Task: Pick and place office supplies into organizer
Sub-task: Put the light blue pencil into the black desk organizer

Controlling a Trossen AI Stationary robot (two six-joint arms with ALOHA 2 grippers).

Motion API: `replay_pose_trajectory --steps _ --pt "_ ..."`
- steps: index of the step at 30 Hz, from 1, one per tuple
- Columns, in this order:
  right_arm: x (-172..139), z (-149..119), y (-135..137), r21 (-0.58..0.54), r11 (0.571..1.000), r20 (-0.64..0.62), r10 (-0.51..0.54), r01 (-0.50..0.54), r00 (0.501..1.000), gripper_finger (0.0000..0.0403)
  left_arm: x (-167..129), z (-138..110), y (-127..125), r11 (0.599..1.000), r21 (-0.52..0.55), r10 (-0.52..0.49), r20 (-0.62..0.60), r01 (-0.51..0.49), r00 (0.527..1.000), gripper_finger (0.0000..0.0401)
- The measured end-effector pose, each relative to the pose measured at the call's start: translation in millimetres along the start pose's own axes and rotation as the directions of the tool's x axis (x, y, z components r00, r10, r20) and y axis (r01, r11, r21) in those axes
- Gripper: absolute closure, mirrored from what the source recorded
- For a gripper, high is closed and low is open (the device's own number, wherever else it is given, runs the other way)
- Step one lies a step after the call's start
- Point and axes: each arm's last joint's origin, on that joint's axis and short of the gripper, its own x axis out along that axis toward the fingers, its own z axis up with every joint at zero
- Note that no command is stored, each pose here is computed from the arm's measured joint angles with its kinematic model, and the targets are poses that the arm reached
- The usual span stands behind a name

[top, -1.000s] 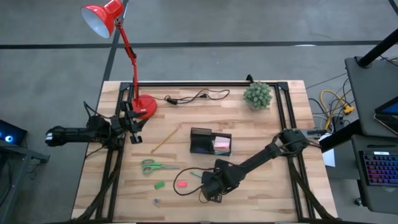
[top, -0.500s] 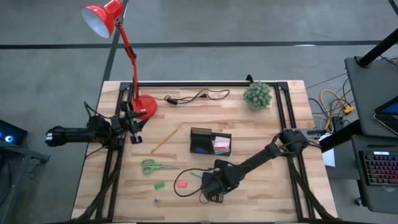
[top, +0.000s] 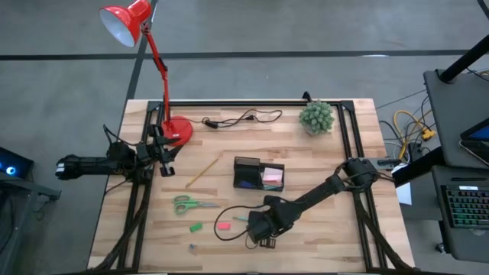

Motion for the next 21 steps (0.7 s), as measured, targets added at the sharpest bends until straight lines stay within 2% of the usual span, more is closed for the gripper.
replay_pose_trajectory --steps 9,21 --pt "-12 3 2 -0.041 0.999 -0.032 -0.012 0.011 0.999 0.039 0 0 0 1.0 0.0 0.0 0.0 0.0 1.0 0.0312" --pt "-30 8 0 -0.05 0.995 -0.035 -0.084 0.082 0.996 0.0391 0 0 0 1.0 0.0 0.0 0.001 0.0 1.0 0.0312"
